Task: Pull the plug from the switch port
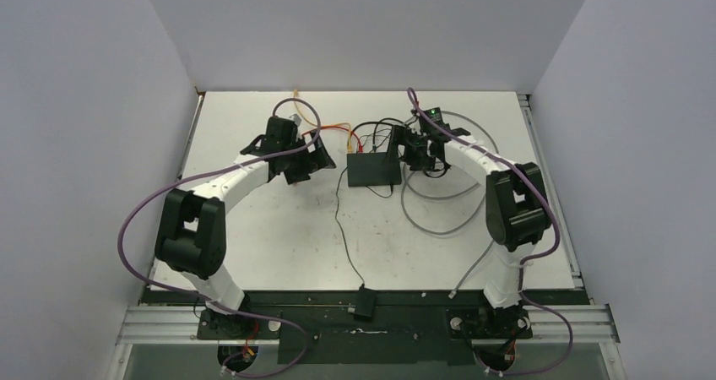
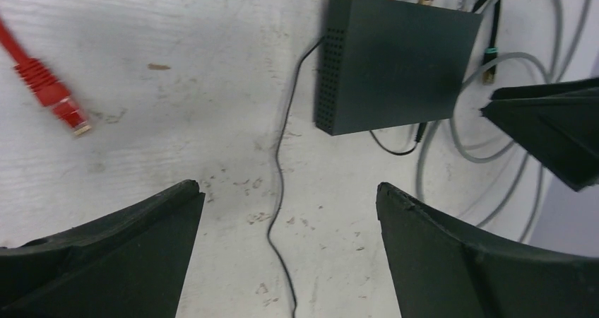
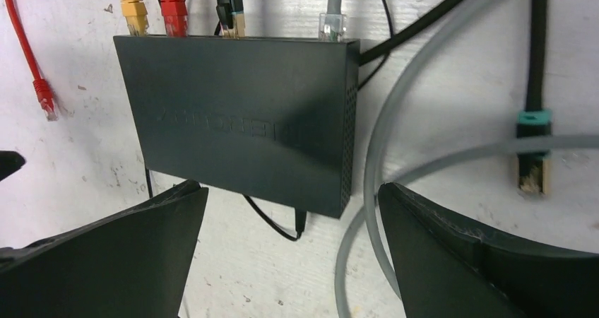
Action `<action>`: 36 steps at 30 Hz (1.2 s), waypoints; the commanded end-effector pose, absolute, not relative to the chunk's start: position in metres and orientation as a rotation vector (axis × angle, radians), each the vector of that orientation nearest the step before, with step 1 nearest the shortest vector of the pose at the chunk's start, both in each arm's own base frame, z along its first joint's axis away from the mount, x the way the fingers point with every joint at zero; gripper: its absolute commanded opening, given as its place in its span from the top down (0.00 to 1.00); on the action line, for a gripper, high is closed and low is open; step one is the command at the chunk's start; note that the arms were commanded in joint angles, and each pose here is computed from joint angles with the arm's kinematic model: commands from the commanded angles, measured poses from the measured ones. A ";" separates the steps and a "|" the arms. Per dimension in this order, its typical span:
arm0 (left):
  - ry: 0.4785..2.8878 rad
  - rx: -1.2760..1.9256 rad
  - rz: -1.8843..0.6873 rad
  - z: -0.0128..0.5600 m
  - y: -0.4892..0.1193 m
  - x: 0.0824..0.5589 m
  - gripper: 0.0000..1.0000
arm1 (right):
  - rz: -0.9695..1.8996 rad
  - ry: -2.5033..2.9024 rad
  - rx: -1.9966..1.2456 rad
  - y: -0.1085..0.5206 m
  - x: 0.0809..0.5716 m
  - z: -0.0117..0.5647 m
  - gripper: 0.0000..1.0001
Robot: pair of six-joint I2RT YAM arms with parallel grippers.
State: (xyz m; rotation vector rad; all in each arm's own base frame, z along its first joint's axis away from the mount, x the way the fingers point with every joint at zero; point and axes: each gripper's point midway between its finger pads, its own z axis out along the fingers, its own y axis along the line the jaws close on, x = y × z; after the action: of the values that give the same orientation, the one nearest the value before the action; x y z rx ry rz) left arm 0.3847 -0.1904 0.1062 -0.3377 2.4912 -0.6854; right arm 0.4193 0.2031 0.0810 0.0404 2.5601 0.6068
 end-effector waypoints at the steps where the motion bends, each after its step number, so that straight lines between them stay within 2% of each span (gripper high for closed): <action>1: 2.347 -0.330 -0.961 0.139 -0.229 0.418 0.17 | 0.745 2.516 0.027 0.225 0.440 0.097 0.05; 8: 2.391 -0.317 -1.054 0.122 -0.252 0.435 0.27 | 0.749 2.546 0.056 0.228 0.448 0.085 0.12; 21: 2.434 -0.329 -1.025 0.108 -0.262 0.443 0.31 | 0.869 2.609 0.006 0.250 0.429 0.076 0.32; 31: 2.507 -0.290 -0.760 0.110 -0.225 0.420 0.26 | 0.971 2.669 -0.049 0.283 0.399 0.068 0.34; 36: 2.533 -0.242 -0.702 0.110 -0.214 0.402 0.23 | 0.787 2.638 -0.195 0.284 0.408 0.081 0.21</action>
State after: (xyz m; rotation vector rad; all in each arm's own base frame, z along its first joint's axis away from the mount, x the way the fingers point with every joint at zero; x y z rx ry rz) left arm 0.4114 -0.2241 0.0827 -0.3293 2.5775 -0.7608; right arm 0.3978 0.2833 0.0710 -0.0882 2.6689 0.9322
